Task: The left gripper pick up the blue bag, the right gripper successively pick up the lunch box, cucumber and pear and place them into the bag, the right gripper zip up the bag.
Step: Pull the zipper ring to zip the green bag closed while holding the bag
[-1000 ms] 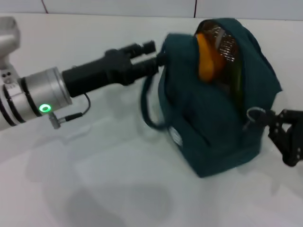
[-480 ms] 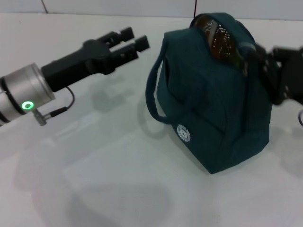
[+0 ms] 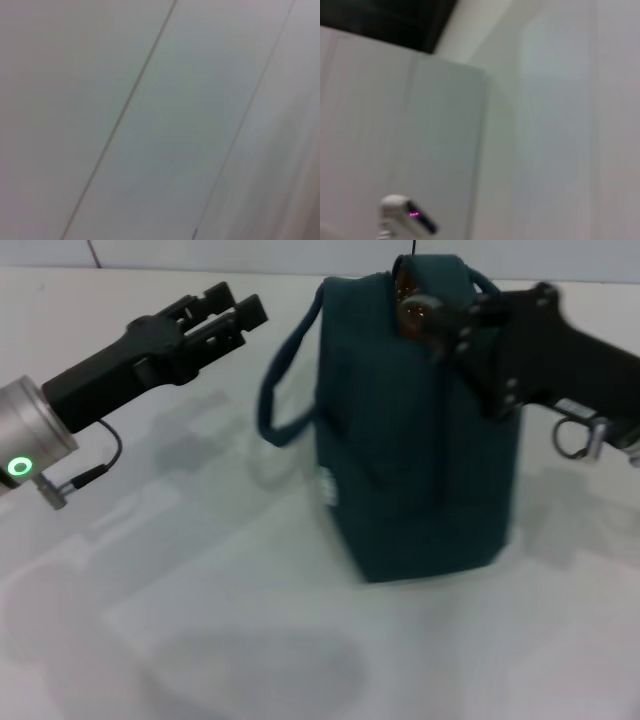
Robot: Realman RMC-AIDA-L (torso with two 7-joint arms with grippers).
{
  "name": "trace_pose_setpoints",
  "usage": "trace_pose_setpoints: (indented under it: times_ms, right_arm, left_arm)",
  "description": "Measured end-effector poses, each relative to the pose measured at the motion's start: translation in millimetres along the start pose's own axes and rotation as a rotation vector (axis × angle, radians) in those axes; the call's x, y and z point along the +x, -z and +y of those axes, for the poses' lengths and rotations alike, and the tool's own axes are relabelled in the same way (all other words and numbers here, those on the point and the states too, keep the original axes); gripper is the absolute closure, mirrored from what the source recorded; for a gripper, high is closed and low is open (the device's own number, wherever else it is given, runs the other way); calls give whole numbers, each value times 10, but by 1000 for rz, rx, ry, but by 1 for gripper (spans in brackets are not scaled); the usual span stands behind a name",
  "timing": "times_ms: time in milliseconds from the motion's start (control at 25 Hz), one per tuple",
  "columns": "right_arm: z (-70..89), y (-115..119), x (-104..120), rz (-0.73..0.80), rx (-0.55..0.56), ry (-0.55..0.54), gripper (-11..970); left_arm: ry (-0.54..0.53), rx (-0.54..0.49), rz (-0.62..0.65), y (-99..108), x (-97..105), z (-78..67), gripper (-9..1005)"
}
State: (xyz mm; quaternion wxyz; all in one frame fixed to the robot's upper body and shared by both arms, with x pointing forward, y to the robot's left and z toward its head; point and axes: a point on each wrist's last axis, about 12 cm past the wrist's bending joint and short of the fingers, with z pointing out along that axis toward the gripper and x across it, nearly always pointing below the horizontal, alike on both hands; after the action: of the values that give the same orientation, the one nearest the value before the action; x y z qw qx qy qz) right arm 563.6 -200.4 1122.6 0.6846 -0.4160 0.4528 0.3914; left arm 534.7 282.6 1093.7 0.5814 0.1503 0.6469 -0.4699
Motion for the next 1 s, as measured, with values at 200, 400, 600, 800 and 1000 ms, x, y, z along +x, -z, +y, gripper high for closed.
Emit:
trace_pose_setpoints:
  times_ms: [200, 400, 600, 800, 1000]
  right_arm:
    - [-1, -165, -38, 14, -86, 36, 953]
    - [-7, -223, -14, 45, -102, 45, 953]
    - [26, -238, 52, 91, -115, 39, 953]
    - [40, -244, 101, 113, -97, 15, 952]
    - [54, -294, 131, 132, -101, 20, 952]
  left_arm:
    - [6, -38, -20, 117, -3, 30, 289]
    - [14, -43, -23, 131, 11, 28, 290]
    - [38, -40, -23, 240, 20, 11, 291]
    - [60, -2, -2, 458, -18, -34, 293]
    - [97, 31, 50, 683, -75, -130, 294]
